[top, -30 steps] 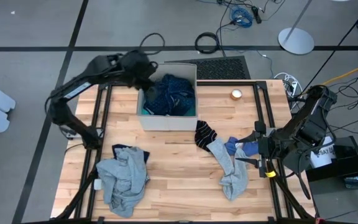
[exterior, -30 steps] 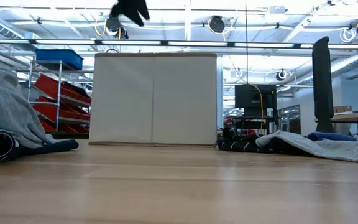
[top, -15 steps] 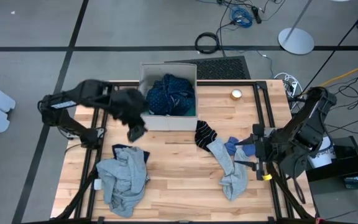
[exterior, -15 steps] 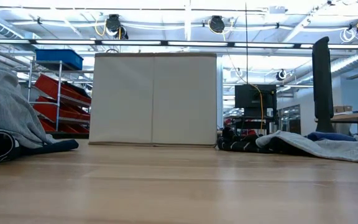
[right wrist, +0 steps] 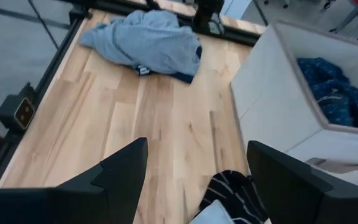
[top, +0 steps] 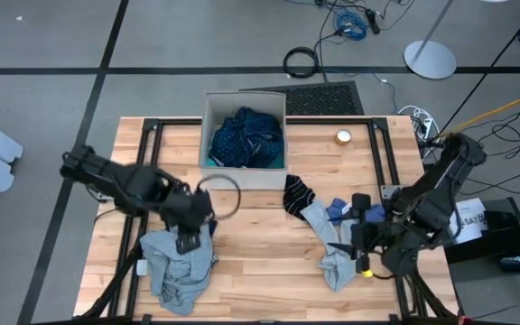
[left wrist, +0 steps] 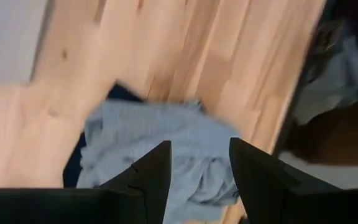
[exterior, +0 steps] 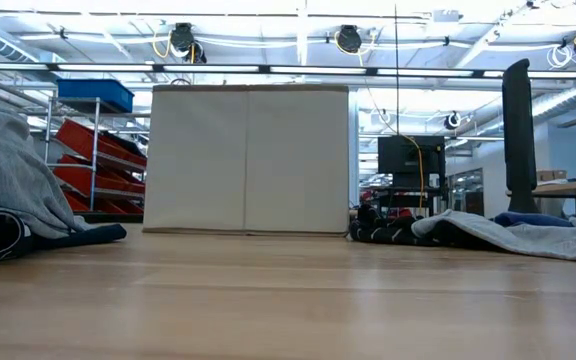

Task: Sort clothes
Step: Put the gray shirt into the white laundry organizer

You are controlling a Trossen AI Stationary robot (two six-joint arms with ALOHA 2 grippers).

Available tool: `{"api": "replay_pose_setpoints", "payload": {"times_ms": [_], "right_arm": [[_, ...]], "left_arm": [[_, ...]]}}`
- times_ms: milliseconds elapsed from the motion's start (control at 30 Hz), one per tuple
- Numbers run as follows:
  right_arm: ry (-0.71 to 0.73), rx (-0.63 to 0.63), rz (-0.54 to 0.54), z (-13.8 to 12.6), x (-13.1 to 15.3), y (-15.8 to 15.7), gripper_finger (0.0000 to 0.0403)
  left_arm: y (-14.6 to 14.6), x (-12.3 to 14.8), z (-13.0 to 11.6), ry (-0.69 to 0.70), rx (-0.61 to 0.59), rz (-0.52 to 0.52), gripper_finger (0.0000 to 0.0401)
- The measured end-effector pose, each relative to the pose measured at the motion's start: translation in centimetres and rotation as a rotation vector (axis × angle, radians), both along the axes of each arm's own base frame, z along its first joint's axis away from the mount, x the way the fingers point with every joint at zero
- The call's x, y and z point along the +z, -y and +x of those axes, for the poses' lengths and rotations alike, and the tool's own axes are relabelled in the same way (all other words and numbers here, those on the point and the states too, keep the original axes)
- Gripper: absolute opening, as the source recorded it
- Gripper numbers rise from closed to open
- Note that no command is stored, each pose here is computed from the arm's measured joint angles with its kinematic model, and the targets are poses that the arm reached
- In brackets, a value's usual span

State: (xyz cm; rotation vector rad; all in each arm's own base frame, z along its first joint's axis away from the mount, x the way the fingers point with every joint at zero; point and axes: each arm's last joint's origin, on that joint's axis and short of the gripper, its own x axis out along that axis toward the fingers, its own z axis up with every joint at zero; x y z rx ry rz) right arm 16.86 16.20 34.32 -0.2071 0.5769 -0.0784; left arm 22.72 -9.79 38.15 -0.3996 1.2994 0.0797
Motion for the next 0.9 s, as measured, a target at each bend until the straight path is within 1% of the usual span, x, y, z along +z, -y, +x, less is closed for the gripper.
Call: {"api": "replay_pose_setpoints", "payload": {"times_ms": [133,267,367,467,567,633,733,900], "right_arm": [[-0.039,0.001,0.028,0.6,-0.8,-0.6,0.0263],[-0.054,-0.009,0.039,1.0,-1.4,-1.2,0.0263],[-0.071,-0.002,0.060,1.3,-1.7,-1.6,0.0263],[-0.092,0.005,0.077,1.5,-2.1,-1.9,0.0263],[-0.095,0.004,0.074,1.6,-2.2,-2.0,0.0263],[-0.095,0.003,0.075,1.6,-2.3,-2.0,0.0263],[-0.094,-0.001,0.079,1.6,-2.3,-2.0,0.0263],[-0.094,-0.001,0.079,1.6,-2.3,-2.0,0.0263]], "left_arm": [[1.1,-3.3,-0.3,-0.117,0.006,0.017,0.0171],[1.8,-6.1,-0.5,-0.199,0.035,-0.003,0.0171],[2.2,-7.5,-0.4,-0.201,0.020,-0.028,0.0171],[2.5,-8.3,-0.4,-0.176,-0.060,0.022,0.0171],[2.6,-9.2,-0.8,-0.168,-0.152,0.119,0.0171],[2.6,-9.6,-1.0,-0.158,-0.223,0.165,0.0171],[2.6,-10.2,-1.0,-0.155,-0.343,0.199,0.0171],[2.6,-11.3,-0.8,-0.131,-0.450,0.232,0.0171]]}}
